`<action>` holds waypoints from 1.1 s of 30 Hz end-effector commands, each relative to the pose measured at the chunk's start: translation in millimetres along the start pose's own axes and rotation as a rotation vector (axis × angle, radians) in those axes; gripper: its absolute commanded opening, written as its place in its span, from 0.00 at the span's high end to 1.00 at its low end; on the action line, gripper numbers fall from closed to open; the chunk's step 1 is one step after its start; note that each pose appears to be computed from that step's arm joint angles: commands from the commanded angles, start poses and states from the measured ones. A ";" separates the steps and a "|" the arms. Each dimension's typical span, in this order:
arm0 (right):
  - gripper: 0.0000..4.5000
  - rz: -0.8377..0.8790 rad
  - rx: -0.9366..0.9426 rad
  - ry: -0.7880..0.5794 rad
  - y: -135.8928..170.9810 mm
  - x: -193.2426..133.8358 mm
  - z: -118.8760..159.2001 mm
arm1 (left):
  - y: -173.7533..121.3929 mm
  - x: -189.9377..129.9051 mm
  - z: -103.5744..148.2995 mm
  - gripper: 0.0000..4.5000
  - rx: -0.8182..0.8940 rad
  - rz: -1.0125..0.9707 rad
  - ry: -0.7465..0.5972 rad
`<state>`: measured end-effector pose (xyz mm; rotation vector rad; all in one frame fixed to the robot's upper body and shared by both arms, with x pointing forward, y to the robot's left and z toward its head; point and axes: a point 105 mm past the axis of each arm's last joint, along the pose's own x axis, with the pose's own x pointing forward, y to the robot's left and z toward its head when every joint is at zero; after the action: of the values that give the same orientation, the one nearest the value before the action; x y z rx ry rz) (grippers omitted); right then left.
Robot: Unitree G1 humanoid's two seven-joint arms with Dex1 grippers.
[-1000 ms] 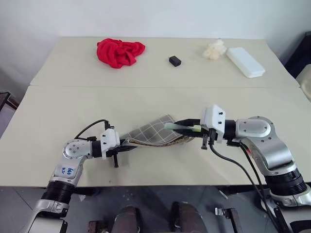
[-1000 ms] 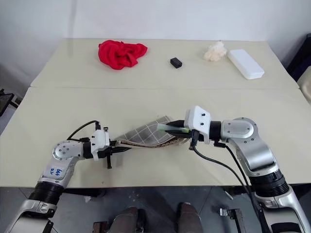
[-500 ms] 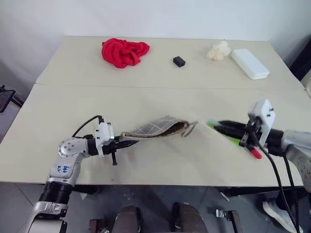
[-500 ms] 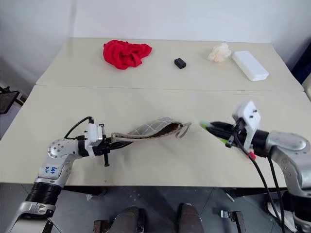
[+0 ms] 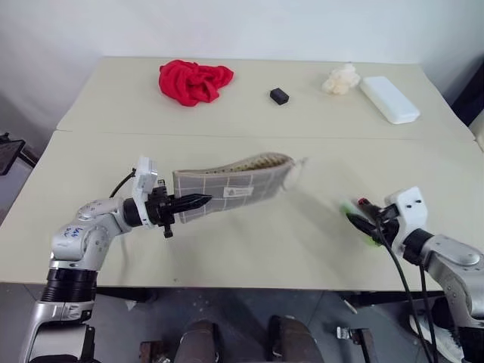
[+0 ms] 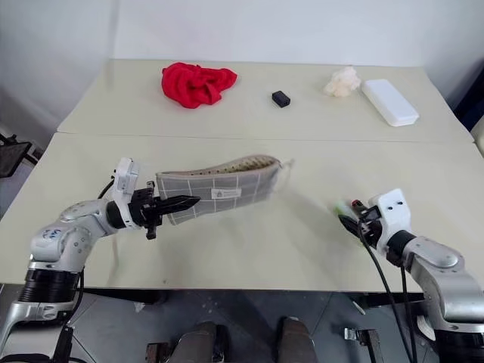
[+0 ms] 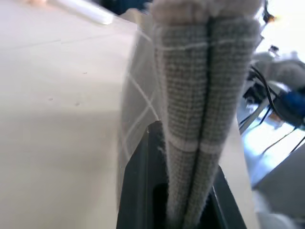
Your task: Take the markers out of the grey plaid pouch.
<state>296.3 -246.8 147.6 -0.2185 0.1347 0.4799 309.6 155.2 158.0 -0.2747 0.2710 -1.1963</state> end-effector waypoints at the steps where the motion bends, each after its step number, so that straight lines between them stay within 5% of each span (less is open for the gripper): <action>1: 0.17 0.159 -0.119 -0.185 18.4 -15.0 45.1 | 12.2 -13.7 1.6 1.00 -0.225 0.108 -0.019; 3: 0.02 0.213 -0.130 -0.242 24.7 -20.0 53.8 | 17.1 -19.6 3.4 1.00 -0.291 0.158 -0.037; 6: 0.01 0.306 -0.121 -0.294 41.9 -19.0 65.2 | 24.4 -46.1 3.0 1.00 -0.427 0.275 -0.059; 10: 0.00 0.390 -0.062 -0.344 59.0 -13.6 69.7 | 39.9 -72.2 5.7 0.78 -0.314 0.467 -0.081; 14: 0.00 0.437 -0.051 -0.326 70.0 -11.3 61.0 | 52.8 -106.3 12.7 0.49 0.213 0.634 0.065; 21: 0.00 0.509 -0.157 -0.294 75.7 -18.4 46.4 | 22.5 -154.4 1.5 0.46 0.653 0.457 0.270; 28: 0.00 0.570 -0.196 -0.279 87.3 -20.3 37.2 | 15.5 -163.9 -19.0 0.02 0.720 0.428 0.339; 33: 0.00 0.560 -0.181 -0.282 87.3 -17.0 34.1 | 37.9 -182.5 -6.8 0.01 0.575 0.637 0.158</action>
<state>243.2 -170.6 165.5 -0.2798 -0.1053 1.0812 276.0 333.4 138.3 0.3922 0.1634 -0.6610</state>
